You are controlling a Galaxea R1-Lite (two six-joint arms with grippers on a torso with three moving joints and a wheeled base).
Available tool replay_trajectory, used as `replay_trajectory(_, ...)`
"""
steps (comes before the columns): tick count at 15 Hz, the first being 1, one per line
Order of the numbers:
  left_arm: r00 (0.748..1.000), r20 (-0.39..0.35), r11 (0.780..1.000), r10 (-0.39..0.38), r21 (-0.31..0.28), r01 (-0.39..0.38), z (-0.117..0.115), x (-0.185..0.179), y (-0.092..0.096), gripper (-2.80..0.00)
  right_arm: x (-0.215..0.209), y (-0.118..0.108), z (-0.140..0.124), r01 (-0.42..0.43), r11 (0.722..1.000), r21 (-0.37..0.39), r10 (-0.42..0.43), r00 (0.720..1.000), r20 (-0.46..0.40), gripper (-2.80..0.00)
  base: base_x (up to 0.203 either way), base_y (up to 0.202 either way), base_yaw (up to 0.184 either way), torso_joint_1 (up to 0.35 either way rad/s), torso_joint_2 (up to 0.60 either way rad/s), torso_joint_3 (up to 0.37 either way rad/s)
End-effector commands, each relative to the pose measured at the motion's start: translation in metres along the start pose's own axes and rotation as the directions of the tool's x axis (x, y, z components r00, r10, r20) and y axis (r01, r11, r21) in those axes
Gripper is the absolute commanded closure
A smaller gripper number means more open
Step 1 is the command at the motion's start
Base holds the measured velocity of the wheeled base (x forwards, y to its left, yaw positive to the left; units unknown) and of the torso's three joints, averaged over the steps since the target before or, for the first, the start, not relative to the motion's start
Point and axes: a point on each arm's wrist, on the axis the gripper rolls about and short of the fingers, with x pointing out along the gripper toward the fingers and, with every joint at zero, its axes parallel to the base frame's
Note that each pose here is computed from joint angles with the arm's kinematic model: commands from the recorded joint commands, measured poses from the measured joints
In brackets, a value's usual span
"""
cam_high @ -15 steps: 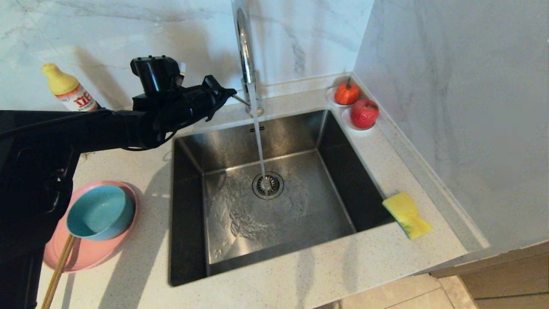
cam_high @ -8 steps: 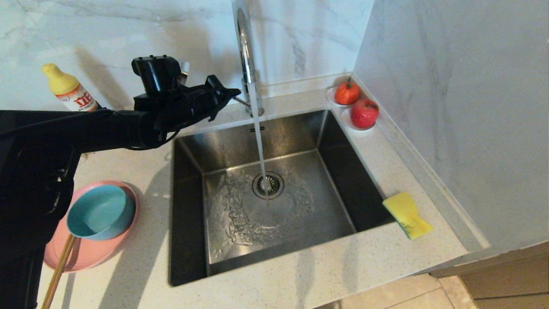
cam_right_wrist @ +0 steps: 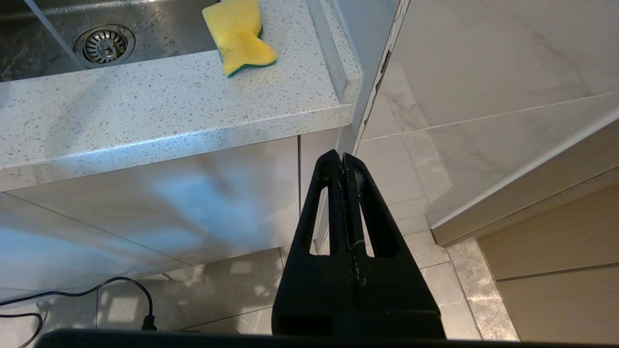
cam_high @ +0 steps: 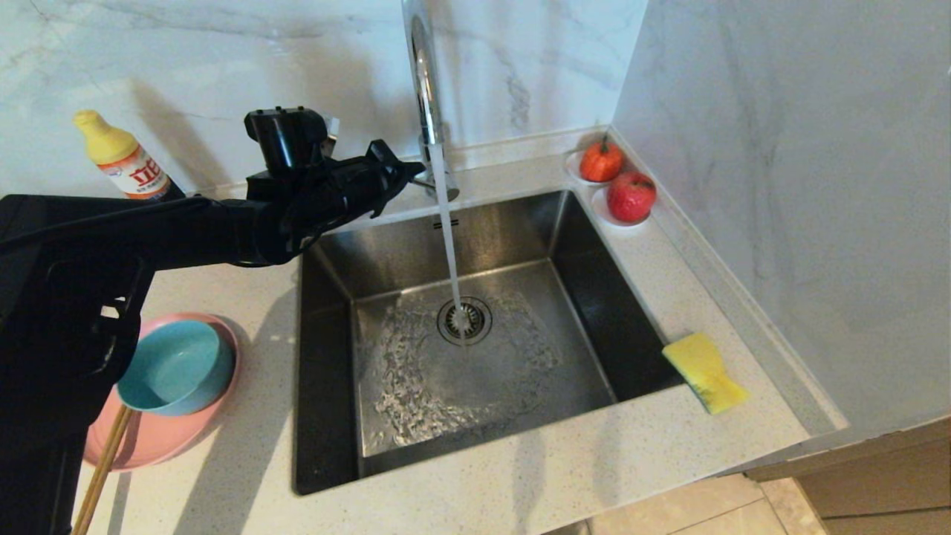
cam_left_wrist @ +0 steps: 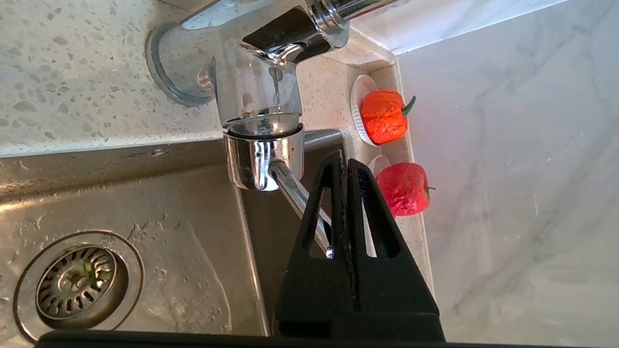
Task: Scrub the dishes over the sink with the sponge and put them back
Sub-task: Turn on the faucet, then rinse the chopsticks
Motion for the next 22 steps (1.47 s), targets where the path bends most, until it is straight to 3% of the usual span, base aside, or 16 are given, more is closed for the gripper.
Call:
replay_trajectory(1, 1.000, 0.003, 1.000, 0.000, -0.004, 0.000, 0.001, 0.000, -0.002, 0.00, 0.000, 0.000, 0.000, 0.000, 1.000, 0.000, 0.000, 1.000, -0.001, 0.00, 0.000, 0.000, 0.000, 0.000, 0.00, 0.000)
replay_trajectory(10, 0.990, 0.144, 0.999, -0.004, 0.052, -0.003, 0.065, -0.051, -0.032, 0.00, 0.000, 0.000, 0.000, 0.000, 1.000, 0.000, 0.000, 1.000, -0.001, 0.00, 0.000, 0.000, 0.000, 0.000, 0.00, 0.000)
replay_trajectory(13, 0.985, 0.155, 0.990, 0.070, 0.113, -0.088, 0.078, -0.079, -0.059, 0.00, 0.000, 0.000, 0.000, 0.000, 1.000, 0.000, 0.000, 1.000, -0.001, 0.00, 0.000, 0.000, 0.000, 0.000, 0.00, 0.000)
replay_trajectory(15, 0.965, 0.210, 0.963, 0.157, 0.184, -0.196, 0.086, -0.104, -0.088, 0.00, 0.000, 0.000, 0.000, 0.001, 1.000, 0.000, -0.001, 1.000, -0.001, 0.00, 0.000, 0.000, 0.000, 0.000, 0.00, 0.000)
replay_trajectory(17, 0.952, 0.247, 0.941, 0.181, 0.237, -0.241, 0.091, -0.138, -0.128, 0.00, 0.000, 0.000, 0.000, 0.000, 1.000, 0.000, 0.000, 1.000, -0.001, 0.00, 0.000, 0.000, 0.000, 0.000, 0.00, 0.000)
replay_trajectory(19, 0.937, 0.287, 0.904, 0.201, 0.313, -0.290, 0.091, -0.182, -0.169, 0.00, 0.000, 0.000, 0.000, 0.000, 1.000, 0.000, 0.000, 1.000, -0.001, 0.00, 0.000, 0.000, 0.000, 0.000, 0.00, 0.000)
replay_trajectory(22, 0.882, 0.368, 0.796, 0.293, 0.417, -0.439, 0.073, -0.244, -0.197, 0.00, 0.000, 0.000, 0.000, 0.001, 1.000, 0.000, -0.001, 1.000, -0.001, 0.00, 0.000, 0.000, 0.000, 0.000, 0.00, 0.000)
